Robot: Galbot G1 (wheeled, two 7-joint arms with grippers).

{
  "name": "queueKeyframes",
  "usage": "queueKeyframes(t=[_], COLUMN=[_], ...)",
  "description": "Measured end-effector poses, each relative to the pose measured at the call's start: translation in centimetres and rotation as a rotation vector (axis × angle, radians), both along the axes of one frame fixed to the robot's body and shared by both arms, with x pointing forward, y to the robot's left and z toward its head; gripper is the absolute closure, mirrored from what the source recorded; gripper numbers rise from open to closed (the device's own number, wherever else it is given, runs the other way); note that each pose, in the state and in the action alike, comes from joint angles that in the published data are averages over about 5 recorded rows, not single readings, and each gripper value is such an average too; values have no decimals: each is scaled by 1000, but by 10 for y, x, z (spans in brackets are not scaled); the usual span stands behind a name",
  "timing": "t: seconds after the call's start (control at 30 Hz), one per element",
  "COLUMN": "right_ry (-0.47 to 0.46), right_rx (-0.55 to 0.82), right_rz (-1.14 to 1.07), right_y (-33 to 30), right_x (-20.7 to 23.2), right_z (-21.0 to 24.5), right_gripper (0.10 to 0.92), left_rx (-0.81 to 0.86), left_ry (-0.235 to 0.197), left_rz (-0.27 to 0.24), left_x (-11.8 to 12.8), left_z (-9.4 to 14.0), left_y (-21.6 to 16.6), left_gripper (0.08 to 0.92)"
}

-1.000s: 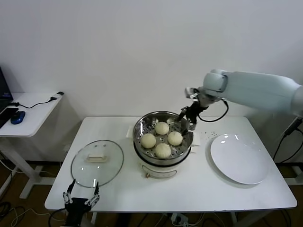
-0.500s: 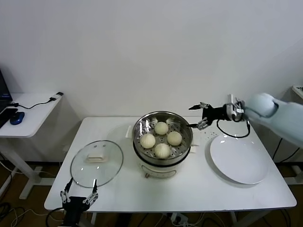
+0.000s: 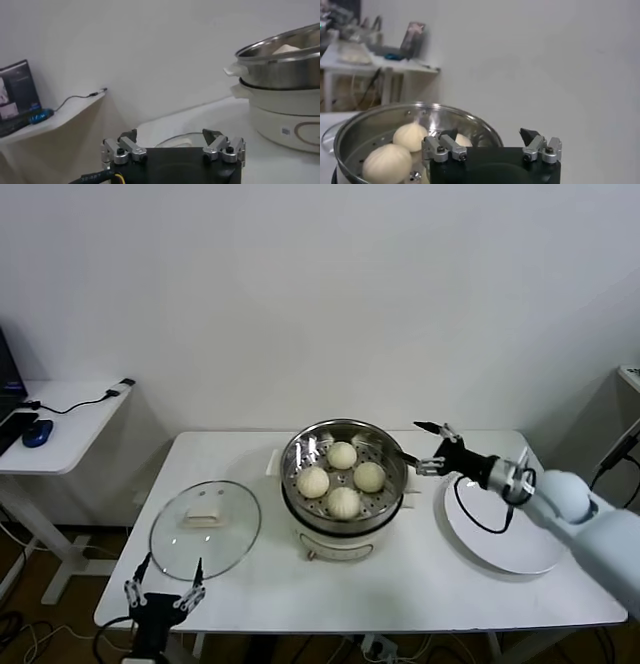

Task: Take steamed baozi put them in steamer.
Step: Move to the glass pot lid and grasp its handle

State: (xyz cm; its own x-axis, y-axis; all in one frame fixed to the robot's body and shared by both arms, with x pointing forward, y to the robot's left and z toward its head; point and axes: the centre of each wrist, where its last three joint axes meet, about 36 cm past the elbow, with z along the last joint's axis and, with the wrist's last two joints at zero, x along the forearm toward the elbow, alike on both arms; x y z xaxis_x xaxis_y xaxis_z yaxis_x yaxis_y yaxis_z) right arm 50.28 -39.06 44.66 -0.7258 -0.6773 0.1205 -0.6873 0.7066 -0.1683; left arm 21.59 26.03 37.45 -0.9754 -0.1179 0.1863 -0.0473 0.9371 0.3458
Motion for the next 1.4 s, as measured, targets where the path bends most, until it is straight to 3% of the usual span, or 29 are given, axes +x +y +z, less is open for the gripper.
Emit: queueKeyframes(t=[0.27, 0.53, 0.9, 1.4], right_ry=[22, 49, 70, 63], right_rx=[108, 133, 115, 88], right_rz=[-223, -381, -496, -574], right_y=[-22, -30, -32, -39], right_x=[-68, -110, -131, -131], right_z=[-46, -78, -103, -113], right_gripper=[200, 200, 200, 200], left_rx=[254, 692, 1088, 1278], left_ry=[-9, 45, 91, 136], left_rz=[-26, -116, -221, -192], left_x=[10, 27, 68, 148], left_z=[-1, -4, -41, -92], left_y=[10, 10, -8, -2], left_gripper=[177, 177, 177, 177])
